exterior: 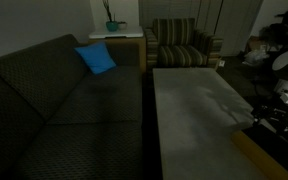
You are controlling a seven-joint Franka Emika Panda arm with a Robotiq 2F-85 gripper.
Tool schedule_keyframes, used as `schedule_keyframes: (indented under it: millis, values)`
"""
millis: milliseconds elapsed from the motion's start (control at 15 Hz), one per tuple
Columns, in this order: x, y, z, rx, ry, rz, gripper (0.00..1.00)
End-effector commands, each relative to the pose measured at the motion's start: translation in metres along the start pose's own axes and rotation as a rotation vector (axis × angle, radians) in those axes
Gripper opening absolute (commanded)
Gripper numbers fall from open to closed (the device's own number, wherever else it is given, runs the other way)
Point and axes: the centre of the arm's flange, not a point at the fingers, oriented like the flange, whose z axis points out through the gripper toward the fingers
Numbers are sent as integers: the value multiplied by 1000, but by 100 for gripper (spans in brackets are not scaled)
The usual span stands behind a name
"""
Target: Close the book
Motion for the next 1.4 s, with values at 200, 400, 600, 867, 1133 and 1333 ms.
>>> schedule_keyframes:
  millis: [200, 400, 600, 867, 1133, 1333]
  values:
    - [31, 17, 27, 235, -79, 88, 100]
    - [32, 24, 25, 290, -87, 112, 100]
    - [32, 26, 23, 326, -106, 130, 100]
    - [30, 23, 23, 371, -192, 123, 100]
    - [24, 19, 22, 410, -262, 95, 100]
    - [22, 12, 16, 413, -307, 67, 100]
